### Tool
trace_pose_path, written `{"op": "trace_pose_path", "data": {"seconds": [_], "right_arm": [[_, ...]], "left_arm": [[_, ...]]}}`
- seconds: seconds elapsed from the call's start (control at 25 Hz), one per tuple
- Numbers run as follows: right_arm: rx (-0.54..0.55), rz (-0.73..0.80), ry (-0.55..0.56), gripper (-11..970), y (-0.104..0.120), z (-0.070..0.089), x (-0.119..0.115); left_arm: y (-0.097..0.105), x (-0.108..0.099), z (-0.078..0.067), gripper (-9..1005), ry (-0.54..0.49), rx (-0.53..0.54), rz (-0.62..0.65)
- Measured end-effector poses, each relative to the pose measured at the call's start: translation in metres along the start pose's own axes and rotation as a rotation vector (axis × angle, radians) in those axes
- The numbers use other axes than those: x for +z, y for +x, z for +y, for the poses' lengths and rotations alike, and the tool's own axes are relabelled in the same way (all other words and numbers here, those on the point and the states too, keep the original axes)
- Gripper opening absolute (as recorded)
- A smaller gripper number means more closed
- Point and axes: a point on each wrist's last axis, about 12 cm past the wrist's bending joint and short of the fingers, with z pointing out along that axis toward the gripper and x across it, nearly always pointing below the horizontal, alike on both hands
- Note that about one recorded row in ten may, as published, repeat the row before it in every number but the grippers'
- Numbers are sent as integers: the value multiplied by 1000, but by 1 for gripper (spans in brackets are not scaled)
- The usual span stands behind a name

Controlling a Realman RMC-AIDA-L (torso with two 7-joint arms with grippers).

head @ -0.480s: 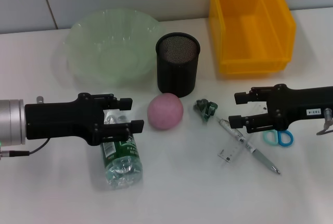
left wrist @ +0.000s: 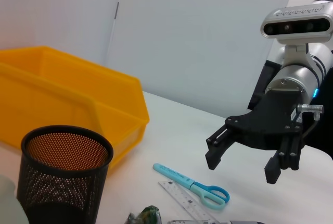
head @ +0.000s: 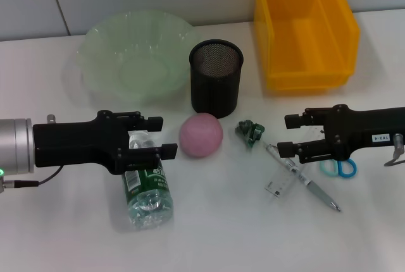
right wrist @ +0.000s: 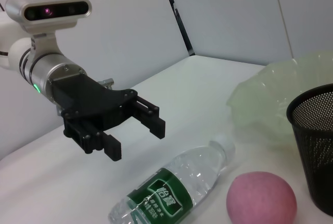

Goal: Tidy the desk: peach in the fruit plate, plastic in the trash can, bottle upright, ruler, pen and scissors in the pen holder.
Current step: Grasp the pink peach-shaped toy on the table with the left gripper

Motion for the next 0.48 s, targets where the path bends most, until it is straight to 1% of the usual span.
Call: {"op": "trace_pose_path", "data": {"seconds": [0.48], "right_arm": [[11, -2, -7, 823, 4, 3, 0]], "left_arm": [[-2, 1, 0, 659, 5, 6, 4]]}}
